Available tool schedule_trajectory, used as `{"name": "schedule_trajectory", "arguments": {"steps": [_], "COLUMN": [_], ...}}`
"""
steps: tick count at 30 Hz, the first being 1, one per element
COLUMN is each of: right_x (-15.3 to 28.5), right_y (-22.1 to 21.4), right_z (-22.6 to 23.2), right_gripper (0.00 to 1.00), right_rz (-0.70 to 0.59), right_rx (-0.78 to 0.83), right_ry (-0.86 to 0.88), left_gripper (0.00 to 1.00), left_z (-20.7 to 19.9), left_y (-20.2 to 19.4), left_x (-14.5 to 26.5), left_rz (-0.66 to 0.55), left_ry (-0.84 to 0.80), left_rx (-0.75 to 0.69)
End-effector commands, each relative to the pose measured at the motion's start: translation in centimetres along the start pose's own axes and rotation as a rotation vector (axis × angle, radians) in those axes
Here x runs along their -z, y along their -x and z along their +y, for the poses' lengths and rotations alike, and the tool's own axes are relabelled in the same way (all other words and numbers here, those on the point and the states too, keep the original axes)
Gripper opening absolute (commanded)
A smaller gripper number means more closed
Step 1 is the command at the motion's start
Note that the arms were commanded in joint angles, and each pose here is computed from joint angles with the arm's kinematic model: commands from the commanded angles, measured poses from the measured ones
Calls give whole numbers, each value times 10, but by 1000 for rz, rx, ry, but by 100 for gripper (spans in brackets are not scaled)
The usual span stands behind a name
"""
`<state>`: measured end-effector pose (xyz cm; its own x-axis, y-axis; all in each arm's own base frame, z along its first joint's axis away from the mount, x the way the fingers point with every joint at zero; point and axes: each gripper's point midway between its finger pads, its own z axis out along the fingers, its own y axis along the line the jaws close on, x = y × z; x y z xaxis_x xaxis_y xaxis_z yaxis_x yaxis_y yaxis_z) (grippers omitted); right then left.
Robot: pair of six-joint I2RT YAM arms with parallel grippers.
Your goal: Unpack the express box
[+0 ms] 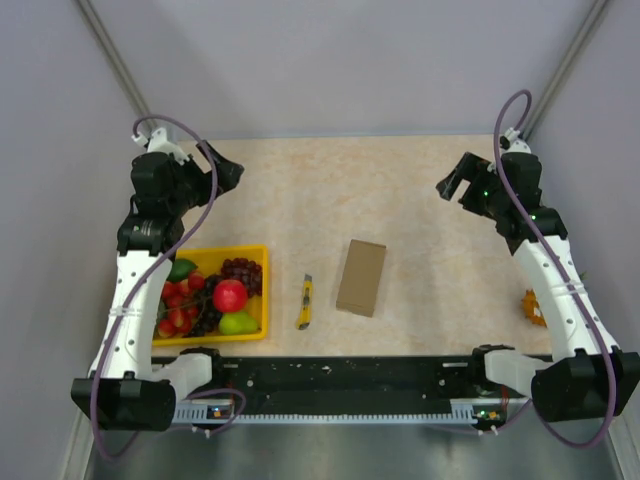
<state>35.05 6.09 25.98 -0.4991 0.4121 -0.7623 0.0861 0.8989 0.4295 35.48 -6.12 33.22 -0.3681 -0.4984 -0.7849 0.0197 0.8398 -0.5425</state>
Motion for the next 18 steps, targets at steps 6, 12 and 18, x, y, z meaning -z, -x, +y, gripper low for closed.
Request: {"name": "schedule_trajectory", "arguments": {"steps": [6, 12, 18], "right_x": [-4, -6, -6], "right_y": [-6, -19, -48], "right_z": [6, 9, 15], "right_gripper": [83, 82, 82], "right_rz": [49, 84, 143], "right_rx": [-39, -38, 34], "right_ry": [31, 38, 28], "left_gripper": [99, 99, 99], "left_z": [3, -28, -41], "left_y": [9, -28, -62], "left_x": [11, 4, -11], "left_rz": [-65, 64, 235], "left_ry": [57, -190, -403], "left_rx": [176, 200, 272]}}
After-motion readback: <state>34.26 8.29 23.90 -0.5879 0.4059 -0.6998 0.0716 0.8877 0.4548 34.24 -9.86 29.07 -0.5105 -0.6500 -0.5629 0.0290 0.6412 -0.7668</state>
